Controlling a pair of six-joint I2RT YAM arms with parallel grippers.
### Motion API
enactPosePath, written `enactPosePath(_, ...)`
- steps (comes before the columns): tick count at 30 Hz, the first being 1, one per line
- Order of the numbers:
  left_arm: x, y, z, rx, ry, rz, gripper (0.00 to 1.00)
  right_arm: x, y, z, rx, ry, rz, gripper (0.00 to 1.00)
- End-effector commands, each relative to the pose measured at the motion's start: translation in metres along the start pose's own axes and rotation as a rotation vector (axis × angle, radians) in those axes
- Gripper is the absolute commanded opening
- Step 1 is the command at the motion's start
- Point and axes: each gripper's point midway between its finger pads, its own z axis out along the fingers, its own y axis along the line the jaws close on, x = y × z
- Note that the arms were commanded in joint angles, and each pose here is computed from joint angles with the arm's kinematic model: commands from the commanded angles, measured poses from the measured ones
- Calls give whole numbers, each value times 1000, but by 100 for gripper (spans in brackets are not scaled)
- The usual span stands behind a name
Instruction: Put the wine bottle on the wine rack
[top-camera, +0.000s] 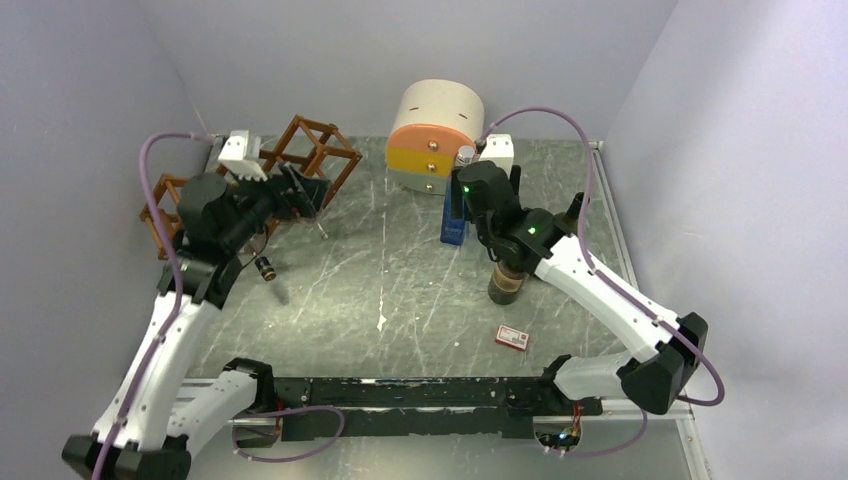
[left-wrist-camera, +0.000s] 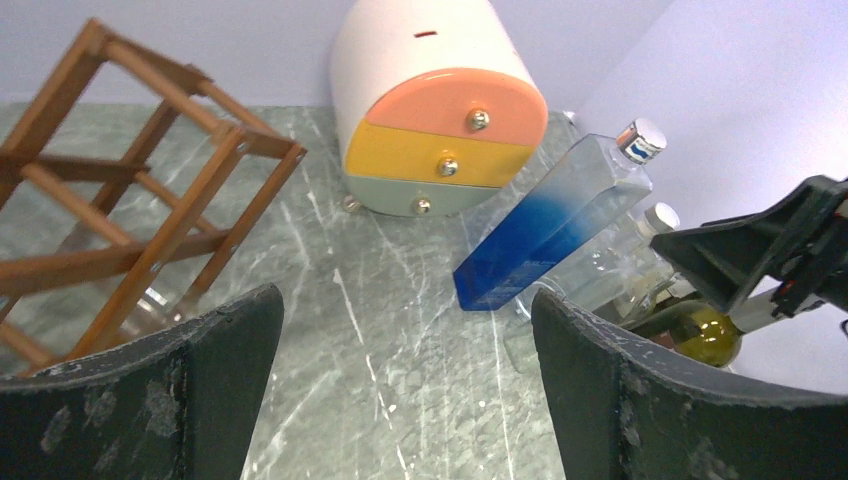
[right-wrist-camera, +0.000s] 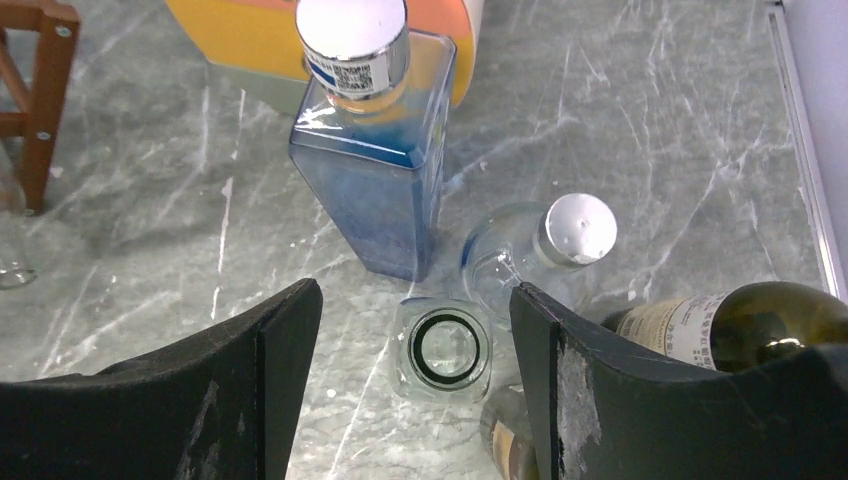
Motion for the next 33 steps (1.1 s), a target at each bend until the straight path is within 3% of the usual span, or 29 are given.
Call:
enactPosePath(1,-30,-30,27,177,-32,98,98,15,-8,8,52,45,1,72)
enactPosePath(11,-46,-53,50,332,-94,163,98,40,-15,14,80,88,-20,66)
enactPosePath(19,-23,-40,57,327,-73,220,98,37,-17,9,61,51,0,37)
enactPosePath(23,-4,-35,55,338,-75,229,98,28,-16,6,41,25,2,13)
enactPosePath(25,3,-33,54,345,-73,241,98,21,-11,3,6,8,4,5)
enactPosePath(28,16,-27,53,343,-77,247,98,5,4,-3,-86,-27,15,0)
enactPosePath(33,26,-28,45,377,-138,296,98,-24,41,-18,-302,-91,52,0)
